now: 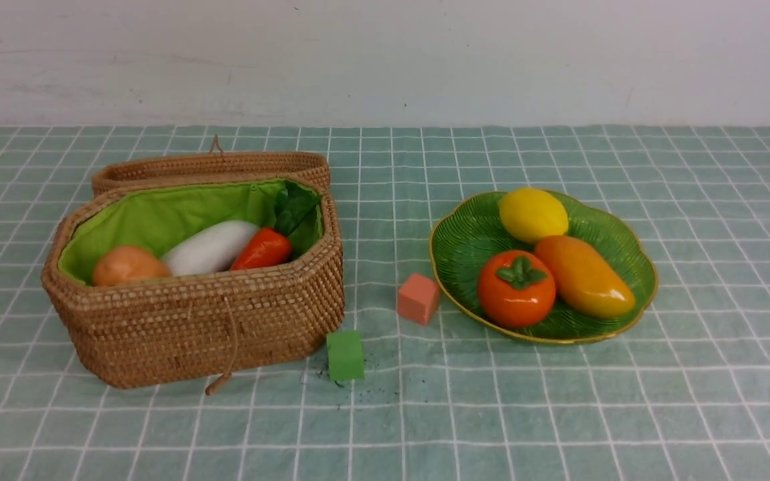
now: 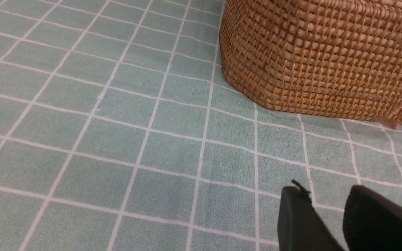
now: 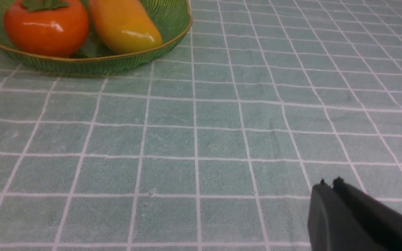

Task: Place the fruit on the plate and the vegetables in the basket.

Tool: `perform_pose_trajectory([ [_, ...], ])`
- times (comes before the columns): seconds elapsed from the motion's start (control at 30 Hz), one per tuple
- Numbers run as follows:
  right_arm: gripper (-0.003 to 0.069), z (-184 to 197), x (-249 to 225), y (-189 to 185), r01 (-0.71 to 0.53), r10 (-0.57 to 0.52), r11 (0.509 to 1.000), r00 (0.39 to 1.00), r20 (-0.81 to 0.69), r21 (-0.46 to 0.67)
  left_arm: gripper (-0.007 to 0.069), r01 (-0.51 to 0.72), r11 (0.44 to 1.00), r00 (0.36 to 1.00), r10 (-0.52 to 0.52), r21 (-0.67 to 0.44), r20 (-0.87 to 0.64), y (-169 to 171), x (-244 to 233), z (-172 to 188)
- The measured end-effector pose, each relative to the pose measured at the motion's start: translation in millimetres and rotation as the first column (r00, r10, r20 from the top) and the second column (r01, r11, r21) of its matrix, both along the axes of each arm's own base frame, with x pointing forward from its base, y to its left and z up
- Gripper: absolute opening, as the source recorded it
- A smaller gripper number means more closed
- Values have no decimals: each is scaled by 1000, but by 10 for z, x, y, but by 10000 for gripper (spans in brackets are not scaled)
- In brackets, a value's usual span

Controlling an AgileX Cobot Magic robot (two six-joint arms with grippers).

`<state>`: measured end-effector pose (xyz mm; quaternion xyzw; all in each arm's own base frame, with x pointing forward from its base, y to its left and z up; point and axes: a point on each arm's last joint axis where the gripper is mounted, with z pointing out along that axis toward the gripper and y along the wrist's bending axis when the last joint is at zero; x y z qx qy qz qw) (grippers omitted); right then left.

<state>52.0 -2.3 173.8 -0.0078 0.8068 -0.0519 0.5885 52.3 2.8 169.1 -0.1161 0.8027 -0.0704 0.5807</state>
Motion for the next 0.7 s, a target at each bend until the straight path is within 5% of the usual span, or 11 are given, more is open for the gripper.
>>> perform_pose_trajectory([
  [0.7,38,0,0,0,0,0,1000,1000,0,0,204,0,1000,1000,0,0,0,0,0,0],
])
